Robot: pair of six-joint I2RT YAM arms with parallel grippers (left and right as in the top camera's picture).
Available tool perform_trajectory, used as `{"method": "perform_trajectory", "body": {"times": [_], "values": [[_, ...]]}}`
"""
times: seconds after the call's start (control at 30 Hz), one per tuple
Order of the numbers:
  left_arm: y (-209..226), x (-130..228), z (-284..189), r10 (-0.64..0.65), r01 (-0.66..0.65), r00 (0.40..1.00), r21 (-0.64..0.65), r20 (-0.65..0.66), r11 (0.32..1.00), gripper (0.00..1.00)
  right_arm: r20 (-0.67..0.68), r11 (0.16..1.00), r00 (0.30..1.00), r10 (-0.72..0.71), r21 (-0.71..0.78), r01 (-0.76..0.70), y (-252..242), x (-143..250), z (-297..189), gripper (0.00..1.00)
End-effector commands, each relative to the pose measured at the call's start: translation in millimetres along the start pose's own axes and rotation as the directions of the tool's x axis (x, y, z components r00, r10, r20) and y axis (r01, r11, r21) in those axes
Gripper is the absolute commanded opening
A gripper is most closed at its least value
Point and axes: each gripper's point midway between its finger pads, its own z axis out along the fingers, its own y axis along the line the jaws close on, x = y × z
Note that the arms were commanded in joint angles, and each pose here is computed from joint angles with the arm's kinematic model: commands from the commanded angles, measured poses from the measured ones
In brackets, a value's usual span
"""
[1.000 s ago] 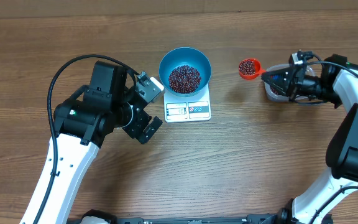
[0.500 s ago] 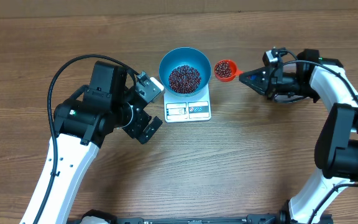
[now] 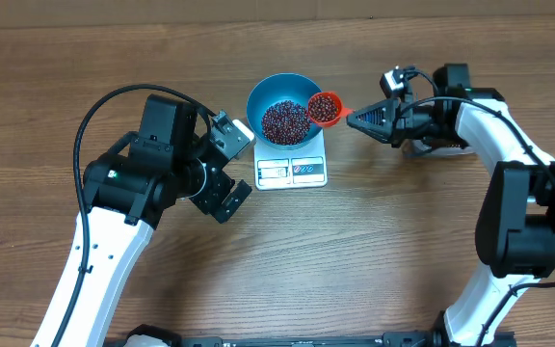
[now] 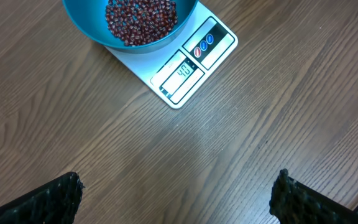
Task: Scoop item into bowl and weigh 150g on scale
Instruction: 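Carry the filled red scoop with the right gripper to the blue bowl, then tilt the red scoop to pour beans into the blue bowl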
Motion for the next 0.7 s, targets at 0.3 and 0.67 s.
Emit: {"method": "perform_trajectory", "body": {"times": [0.3, 0.67], "values": [[0.1, 0.8, 1.8, 0.007, -0.007, 1.0, 0.008, -0.003, 1.0, 1.0, 0.004, 0.94, 0.994, -0.108, 0.325, 0.101, -51.7, -29.0, 33.0, 0.04], [0.1, 0.8, 1.8, 0.007, -0.007, 1.0, 0.008, -0.003, 1.0, 1.0, -0.036, 0.879, 0.944, -0.328, 0.355, 0.319, -37.1, -40.1, 46.2, 0.04]]}}
